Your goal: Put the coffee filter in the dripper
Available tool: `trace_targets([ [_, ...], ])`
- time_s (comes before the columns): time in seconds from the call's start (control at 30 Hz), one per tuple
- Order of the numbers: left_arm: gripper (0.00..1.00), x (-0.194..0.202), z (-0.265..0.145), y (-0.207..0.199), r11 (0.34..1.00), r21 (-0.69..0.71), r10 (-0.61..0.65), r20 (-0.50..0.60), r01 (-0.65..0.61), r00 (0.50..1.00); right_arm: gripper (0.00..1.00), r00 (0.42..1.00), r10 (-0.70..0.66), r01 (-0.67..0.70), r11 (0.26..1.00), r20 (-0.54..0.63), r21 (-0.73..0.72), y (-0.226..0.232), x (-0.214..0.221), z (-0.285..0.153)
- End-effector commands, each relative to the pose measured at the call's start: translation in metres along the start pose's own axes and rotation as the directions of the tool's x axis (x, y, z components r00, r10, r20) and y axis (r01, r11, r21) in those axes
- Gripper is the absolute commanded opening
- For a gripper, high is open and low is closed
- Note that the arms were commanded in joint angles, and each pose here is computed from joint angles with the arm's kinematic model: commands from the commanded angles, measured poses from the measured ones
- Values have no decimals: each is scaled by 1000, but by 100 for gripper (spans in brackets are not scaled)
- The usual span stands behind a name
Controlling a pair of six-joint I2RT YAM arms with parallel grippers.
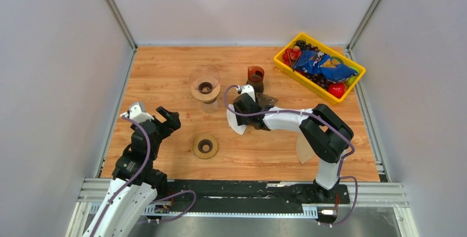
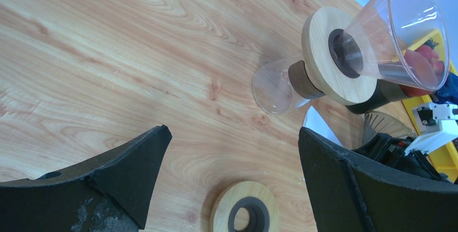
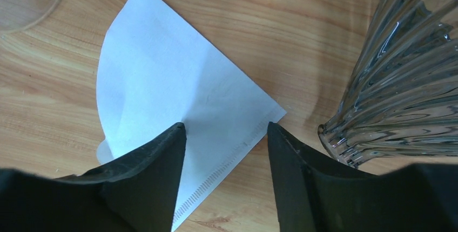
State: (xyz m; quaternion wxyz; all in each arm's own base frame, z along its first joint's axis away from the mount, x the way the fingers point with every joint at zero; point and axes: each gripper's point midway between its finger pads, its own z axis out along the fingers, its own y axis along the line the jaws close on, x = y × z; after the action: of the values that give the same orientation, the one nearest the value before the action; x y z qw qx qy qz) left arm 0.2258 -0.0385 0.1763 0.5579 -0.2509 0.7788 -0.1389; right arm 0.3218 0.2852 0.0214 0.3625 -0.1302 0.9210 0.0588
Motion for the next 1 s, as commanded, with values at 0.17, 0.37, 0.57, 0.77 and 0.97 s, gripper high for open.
trace_targets([
  [0.17, 100, -3, -1, 5, 1000, -23, -14, 22, 15, 1000, 42, 996, -5, 6, 1000, -89, 17, -6, 38, 7],
  [0.37, 100, -4, -3, 4, 1000, -16, -18, 28, 19, 999, 26, 996, 22, -23, 1000, -91, -3, -2, 37, 4],
  [0.57, 100, -6, -5, -3, 1000, 21, -17, 21, 17, 1000, 1, 996, 89, -92, 989, -26, -117, 18, 4, -23],
  [0.77, 100, -4, -11, -27, 988, 154, 5, -6, -4, 1000, 0, 990, 131, -107, 936, 49, -335, 44, -30, -75],
  [0.97, 100, 4, -32, -93, 850, 526, 59, -33, -33, 998, 0, 977, 190, -96, 805, 101, -586, 61, -53, -142],
])
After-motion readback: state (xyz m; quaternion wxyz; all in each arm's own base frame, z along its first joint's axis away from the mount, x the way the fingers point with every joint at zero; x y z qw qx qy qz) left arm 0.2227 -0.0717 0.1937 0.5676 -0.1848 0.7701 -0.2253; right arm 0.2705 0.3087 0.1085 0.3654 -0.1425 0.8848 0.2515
